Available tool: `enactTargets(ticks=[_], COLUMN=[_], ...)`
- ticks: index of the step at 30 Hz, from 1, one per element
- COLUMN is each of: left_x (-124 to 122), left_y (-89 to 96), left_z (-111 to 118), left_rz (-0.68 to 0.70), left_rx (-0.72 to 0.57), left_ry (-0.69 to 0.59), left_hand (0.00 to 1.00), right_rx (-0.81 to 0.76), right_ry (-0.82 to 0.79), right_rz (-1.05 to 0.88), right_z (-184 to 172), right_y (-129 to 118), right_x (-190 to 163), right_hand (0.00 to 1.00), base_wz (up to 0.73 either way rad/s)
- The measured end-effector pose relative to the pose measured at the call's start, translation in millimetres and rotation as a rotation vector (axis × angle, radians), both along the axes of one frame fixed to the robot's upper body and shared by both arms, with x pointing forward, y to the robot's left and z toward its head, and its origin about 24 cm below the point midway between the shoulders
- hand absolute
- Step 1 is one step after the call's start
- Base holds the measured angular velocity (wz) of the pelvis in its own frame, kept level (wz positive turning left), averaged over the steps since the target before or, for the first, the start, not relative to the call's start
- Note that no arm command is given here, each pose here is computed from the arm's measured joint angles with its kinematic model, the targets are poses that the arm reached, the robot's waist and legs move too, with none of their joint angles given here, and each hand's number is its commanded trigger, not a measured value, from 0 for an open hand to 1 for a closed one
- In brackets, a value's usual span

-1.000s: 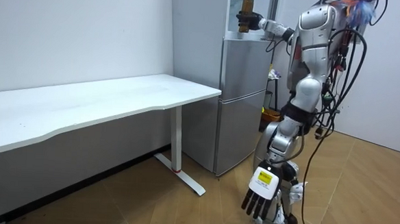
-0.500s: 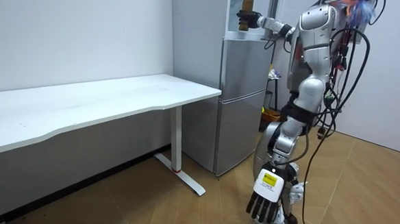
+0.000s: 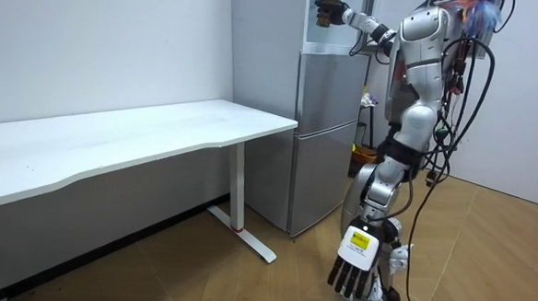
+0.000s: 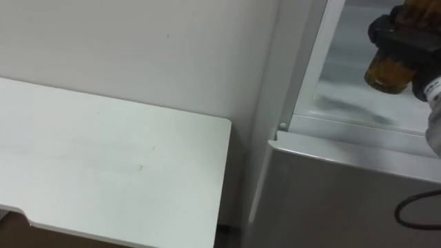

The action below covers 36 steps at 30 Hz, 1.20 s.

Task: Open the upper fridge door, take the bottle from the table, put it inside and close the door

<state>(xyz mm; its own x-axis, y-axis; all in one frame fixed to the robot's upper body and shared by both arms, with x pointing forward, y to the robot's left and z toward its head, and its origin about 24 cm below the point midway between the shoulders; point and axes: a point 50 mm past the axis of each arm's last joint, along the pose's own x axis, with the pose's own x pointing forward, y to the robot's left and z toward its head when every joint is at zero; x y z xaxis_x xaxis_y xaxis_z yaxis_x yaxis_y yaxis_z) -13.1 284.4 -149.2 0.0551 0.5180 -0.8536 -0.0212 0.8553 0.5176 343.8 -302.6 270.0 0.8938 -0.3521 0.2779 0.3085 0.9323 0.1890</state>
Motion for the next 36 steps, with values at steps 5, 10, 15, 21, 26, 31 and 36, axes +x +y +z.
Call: enactTargets(ticks=[5, 10, 15, 21, 26, 31, 36], left_x=[0.0, -2.4, -4.2, -2.2, -4.6, -11.4, -19.4], left_y=[1.7, 2.5, 3.8, 5.2, 10.0, 10.2, 9.5], left_z=[0.7, 1.1, 2.6, 3.3, 5.1, 5.2, 5.5], left_rz=[-0.004, 0.01, 0.014, 0.012, 0.01, 0.019, 0.027], left_rx=[0.006, 0.009, 0.016, 0.019, 0.031, 0.014, 0.005], left_ry=[0.008, 0.031, 0.038, 0.031, 0.04, 0.055, 0.072], left_hand=[0.0, 0.0, 0.0, 0.0, 0.0, 0.0, 0.0], right_rx=[0.003, 0.042, 0.05, 0.03, 0.056, 0.049, 0.043], right_ry=[0.026, 0.111, 0.199, 0.282, 0.32, 0.314, 0.312], right_rz=[0.001, -0.017, -0.026, -0.037, -0.083, -0.097, -0.101], right_z=[-5.3, -15.3, -20.0, -34.2, -45.3, -43.8, -43.5], right_y=[-2.4, -10.8, -9.3, -11.6, -22.8, -24.9, -25.3], right_x=[2.5, 10.2, 22.2, 27.5, 26.1, 25.2, 25.0], right_hand=[1.0, 1.0, 1.0, 1.0, 1.0, 1.0, 1.0], base_wz=[0.03, 0.02, 0.0, 0.0, 0.08, 0.03, 0.05])
